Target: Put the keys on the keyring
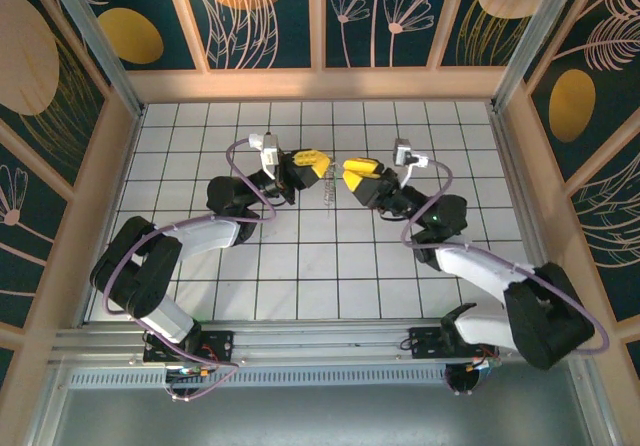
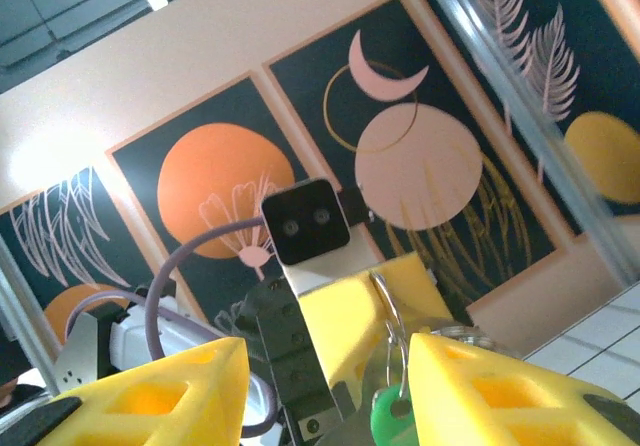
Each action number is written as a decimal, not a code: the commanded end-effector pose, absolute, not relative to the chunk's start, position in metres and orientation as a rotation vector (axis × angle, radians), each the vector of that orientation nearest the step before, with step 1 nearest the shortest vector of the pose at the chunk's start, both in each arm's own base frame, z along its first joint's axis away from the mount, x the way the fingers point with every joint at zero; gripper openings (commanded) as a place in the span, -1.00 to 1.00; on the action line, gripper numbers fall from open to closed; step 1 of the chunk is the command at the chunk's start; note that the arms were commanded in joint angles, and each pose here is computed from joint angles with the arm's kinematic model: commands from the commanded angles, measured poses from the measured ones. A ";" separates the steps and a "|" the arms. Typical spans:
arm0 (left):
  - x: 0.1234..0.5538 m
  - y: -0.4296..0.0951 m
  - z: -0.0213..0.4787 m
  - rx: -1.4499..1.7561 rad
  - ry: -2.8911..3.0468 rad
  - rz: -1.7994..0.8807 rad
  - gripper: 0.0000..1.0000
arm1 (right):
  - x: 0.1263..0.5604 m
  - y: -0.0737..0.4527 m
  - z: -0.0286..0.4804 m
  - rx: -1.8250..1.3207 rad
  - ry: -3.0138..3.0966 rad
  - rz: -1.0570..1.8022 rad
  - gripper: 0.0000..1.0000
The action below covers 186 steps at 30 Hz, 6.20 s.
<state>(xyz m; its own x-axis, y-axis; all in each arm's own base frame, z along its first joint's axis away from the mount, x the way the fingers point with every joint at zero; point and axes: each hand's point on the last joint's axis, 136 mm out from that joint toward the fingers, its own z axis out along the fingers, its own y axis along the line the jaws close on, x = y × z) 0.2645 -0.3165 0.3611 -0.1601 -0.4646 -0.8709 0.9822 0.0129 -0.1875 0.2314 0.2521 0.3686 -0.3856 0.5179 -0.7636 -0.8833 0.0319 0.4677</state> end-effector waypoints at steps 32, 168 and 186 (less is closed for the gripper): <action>0.246 -0.307 0.399 0.695 0.775 -1.529 -1.00 | 0.248 0.274 0.366 -0.714 1.199 1.460 0.01; 0.321 -0.334 0.348 1.099 1.270 -1.319 -1.00 | 0.304 0.242 0.331 -0.887 1.483 1.164 -0.04; 0.320 -0.329 0.360 1.010 1.223 -1.320 -1.00 | 0.298 0.280 0.298 -0.959 1.524 1.268 -0.98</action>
